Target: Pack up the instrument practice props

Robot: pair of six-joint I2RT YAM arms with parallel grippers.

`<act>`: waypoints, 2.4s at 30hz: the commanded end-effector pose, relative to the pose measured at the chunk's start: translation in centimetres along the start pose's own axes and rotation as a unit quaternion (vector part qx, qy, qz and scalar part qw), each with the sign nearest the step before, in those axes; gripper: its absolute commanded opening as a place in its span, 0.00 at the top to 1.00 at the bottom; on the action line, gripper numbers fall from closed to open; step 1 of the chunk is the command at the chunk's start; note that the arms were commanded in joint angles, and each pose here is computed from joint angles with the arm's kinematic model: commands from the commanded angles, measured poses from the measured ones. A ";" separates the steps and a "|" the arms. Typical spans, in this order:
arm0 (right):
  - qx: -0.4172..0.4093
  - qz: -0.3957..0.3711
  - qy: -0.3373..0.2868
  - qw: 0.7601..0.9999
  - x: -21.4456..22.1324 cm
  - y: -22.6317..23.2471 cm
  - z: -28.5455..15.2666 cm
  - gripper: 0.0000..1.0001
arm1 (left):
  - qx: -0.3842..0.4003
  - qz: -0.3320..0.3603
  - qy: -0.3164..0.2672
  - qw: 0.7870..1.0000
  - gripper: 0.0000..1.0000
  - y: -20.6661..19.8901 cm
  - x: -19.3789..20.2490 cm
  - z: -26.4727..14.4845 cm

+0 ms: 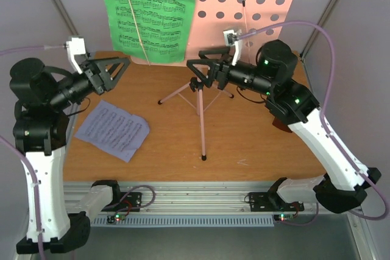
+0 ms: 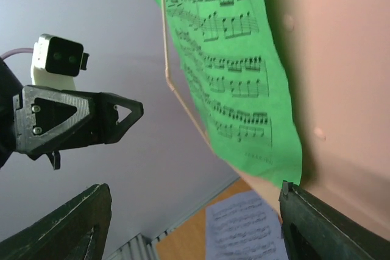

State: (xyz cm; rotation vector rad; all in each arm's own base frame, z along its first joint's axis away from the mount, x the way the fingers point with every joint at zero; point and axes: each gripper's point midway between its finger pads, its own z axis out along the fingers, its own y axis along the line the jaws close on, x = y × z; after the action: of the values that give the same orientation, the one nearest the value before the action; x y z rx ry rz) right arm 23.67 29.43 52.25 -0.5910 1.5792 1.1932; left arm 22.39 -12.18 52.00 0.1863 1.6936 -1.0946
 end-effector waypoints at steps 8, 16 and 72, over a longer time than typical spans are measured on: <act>0.034 -0.041 -0.071 0.996 -5.7 -0.3 2.1 0.28 | 0.055 0.004 -0.028 0.998 0.37 -2.4 -5.2 2.5; 0.067 -0.047 -0.100 0.992 -7.1 -1.2 2.0 0.33 | 0.080 0.002 0.004 0.997 0.39 -3.9 -5.1 5.4; 0.013 -0.037 -0.128 0.991 -10.8 -0.8 7.7 0.99 | 0.058 0.095 -0.056 0.992 1.00 -1.3 -5.3 8.2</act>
State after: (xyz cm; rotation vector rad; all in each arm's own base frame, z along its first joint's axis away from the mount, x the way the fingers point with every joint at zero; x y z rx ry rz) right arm 31.42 34.45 61.19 -0.4807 1.3592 1.1483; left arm 30.95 -16.68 55.18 0.2218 1.6240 -1.0885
